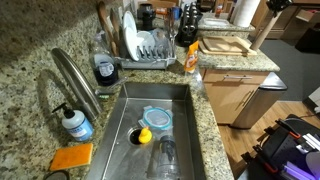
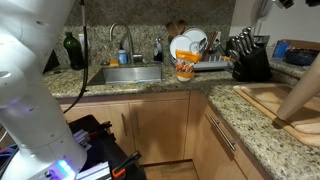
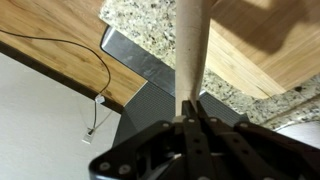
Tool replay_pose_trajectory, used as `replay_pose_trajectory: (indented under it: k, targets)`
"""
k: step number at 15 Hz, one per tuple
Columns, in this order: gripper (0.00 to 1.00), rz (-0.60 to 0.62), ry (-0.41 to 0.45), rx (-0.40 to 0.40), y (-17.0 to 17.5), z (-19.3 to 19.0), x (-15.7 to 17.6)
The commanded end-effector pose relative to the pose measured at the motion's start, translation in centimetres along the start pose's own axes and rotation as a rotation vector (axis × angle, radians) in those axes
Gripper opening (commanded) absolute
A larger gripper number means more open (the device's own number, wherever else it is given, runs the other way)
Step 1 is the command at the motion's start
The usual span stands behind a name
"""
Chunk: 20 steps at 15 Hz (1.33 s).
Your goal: Place the paper towel roll on top of the chopping board
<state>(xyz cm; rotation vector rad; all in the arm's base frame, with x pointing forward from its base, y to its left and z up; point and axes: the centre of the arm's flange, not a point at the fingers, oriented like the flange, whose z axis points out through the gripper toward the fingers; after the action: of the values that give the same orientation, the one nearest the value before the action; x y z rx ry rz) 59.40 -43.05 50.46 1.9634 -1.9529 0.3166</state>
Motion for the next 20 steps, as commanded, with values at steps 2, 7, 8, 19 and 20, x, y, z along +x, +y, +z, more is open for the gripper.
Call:
replay_pose_trajectory:
  k: [2,7,8,19,20]
  targets:
    - [0.01,0.002,0.092,-0.081,-3.7,2.7,-0.1]
    - [0.01,-0.035,0.345,-0.14,-8.6,3.1,-0.8]
    - [0.01,-0.037,0.377,-0.145,-9.3,2.9,-0.8]
    - [0.01,-0.084,0.228,0.245,-14.8,0.6,-2.2]
    - [0.01,-0.096,0.19,0.248,-15.4,0.8,-3.0]
